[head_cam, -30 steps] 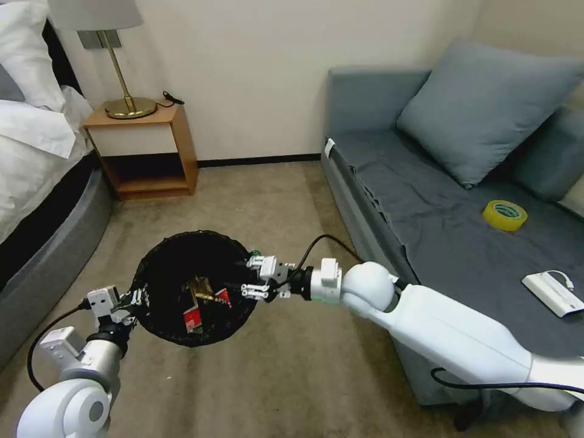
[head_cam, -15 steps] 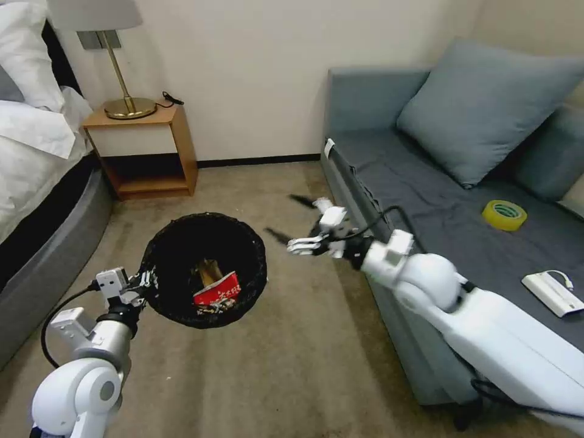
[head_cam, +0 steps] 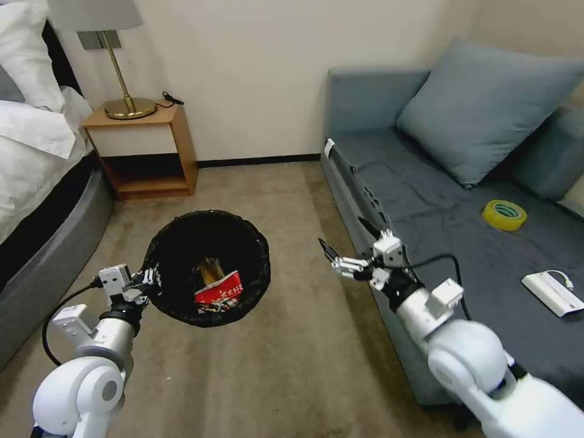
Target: Pick up the trash bin, then pick up the garbage on the floor and place it into the trash bin.
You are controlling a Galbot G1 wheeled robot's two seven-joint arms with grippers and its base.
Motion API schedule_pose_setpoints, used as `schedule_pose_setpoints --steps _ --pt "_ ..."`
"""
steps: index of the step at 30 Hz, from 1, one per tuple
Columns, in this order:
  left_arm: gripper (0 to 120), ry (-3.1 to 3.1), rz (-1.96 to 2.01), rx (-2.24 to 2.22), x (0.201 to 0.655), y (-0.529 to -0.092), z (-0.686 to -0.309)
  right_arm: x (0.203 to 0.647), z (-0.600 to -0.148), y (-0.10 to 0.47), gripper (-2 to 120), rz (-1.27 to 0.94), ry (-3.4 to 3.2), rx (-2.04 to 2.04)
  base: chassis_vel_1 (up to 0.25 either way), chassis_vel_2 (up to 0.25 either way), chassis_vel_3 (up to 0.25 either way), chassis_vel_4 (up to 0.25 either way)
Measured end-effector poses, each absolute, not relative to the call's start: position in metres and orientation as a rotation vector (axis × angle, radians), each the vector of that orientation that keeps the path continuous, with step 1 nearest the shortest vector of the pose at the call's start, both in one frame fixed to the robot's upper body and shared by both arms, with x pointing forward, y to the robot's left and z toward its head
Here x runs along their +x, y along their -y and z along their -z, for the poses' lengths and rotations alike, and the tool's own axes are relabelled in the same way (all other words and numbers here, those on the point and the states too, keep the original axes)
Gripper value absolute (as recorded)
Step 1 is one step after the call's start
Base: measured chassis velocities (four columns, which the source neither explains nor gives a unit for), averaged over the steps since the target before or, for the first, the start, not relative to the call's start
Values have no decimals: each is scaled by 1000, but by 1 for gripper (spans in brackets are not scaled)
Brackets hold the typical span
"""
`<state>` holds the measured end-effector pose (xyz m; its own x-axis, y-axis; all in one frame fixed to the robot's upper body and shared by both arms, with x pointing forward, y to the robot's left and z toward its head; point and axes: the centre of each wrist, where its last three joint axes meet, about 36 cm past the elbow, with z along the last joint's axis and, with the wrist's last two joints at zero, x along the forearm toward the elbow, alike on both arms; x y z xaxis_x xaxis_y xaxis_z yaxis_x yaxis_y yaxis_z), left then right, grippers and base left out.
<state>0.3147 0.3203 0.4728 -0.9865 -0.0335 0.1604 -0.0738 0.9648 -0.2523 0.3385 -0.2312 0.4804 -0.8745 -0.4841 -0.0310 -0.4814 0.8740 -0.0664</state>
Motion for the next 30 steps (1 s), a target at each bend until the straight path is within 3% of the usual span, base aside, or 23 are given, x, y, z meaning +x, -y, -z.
schedule_pose_setpoints --steps 14,30 --pt "4 2950 -398 153 311 -334 -469 320 -455 229 100 271 -3050 -436 0 0 0 0" --pt "4 2957 -405 161 311 -340 -471 313 -447 231 100 247 -3034 -460 0 0 0 0"
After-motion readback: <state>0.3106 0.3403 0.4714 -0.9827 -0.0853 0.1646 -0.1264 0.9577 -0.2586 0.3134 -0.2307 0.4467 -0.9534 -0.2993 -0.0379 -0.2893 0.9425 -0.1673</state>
